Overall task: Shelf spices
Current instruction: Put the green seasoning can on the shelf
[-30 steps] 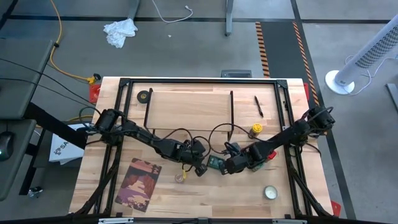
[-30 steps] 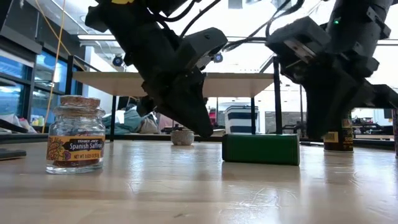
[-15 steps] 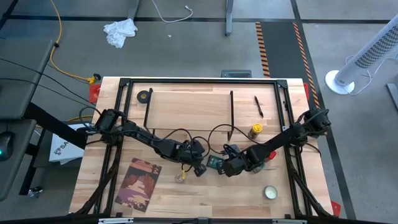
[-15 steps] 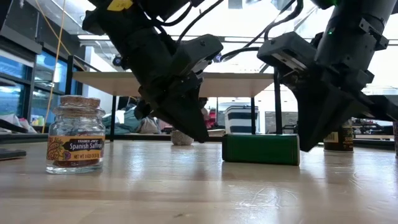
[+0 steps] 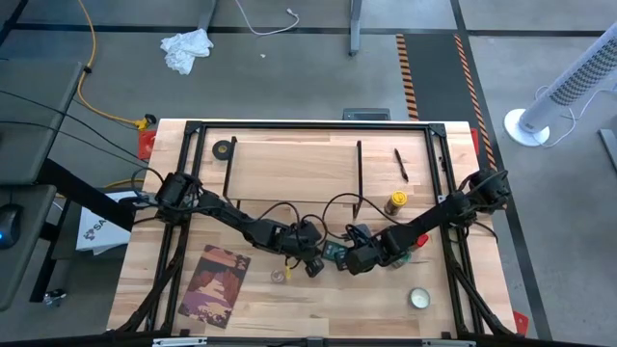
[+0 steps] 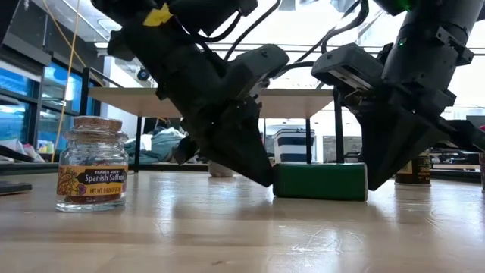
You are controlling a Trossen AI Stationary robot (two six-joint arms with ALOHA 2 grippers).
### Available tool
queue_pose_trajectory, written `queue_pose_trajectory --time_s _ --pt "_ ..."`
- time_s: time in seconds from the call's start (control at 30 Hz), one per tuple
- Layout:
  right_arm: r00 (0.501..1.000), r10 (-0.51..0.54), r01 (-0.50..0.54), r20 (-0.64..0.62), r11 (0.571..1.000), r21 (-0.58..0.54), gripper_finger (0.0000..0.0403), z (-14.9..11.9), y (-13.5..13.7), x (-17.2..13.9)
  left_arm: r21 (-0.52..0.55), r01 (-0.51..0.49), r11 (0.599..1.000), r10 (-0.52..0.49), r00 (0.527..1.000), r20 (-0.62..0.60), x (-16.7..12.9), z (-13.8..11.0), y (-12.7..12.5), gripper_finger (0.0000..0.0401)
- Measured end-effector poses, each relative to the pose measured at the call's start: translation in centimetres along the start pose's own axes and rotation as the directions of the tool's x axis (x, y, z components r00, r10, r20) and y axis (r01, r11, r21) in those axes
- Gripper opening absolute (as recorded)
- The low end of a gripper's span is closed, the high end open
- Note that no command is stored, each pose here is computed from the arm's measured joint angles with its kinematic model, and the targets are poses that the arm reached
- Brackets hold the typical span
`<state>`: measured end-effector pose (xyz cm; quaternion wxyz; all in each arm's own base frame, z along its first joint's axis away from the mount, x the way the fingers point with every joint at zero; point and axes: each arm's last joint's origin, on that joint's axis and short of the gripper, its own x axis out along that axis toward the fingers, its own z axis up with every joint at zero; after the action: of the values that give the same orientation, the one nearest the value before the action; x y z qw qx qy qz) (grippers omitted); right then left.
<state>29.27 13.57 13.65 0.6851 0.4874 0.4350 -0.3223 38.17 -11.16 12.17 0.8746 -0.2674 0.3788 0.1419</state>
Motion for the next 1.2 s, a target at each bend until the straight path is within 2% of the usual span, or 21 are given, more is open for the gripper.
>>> queue_pose_trajectory --time_s 0.2,0.37,0.43,0.5,0.73,0.9,1.1,1.2 --pt "1.000 -0.017 0.017 0.000 1.000 0.008 0.0000 -0.1 -0.2 0.5 -0.023 0.030 0.999 -0.031 0.999 -0.008 -0.1 0.5 -0.5 0.0000" --pt "1.000 -0.031 0.031 -0.001 0.999 0.014 0.0000 -0.2 -0.3 0.9 -0.004 0.084 0.996 -0.084 0.996 -0.002 -1.0 0.9 -2.5 0.0000" --pt "1.000 -0.030 0.030 0.005 0.999 0.013 0.0000 -0.2 -0.3 0.9 0.016 0.148 0.989 -0.149 0.989 0.026 -1.9 1.3 -4.0 0.0000" --pt "1.000 -0.025 0.025 0.008 1.000 0.019 0.0000 0.0 -0.2 1.0 0.030 0.187 0.982 -0.189 0.976 0.103 -2.9 2.4 -5.2 0.0000" --pt "0.999 0.015 -0.015 0.031 1.000 0.002 0.0000 0.7 0.2 1.2 0.065 0.107 0.992 -0.117 0.978 0.173 -3.6 2.5 -6.1 0.0000" --pt "0.999 0.000 0.000 0.052 1.000 0.001 0.0000 0.8 0.1 1.2 0.064 0.072 0.995 -0.081 0.984 0.158 -3.7 2.4 -5.8 0.0000" --pt "0.997 -0.028 0.031 0.073 0.998 -0.046 0.0000 1.1 -0.2 0.1 0.072 0.077 0.994 -0.089 0.980 0.176 -4.0 2.8 -6.0 0.0000" --pt "0.994 -0.065 0.071 0.086 0.995 -0.066 0.0000 1.4 -0.7 -1.1 0.132 0.088 0.987 -0.113 0.974 0.199 -5.4 3.7 -6.3 0.0000"
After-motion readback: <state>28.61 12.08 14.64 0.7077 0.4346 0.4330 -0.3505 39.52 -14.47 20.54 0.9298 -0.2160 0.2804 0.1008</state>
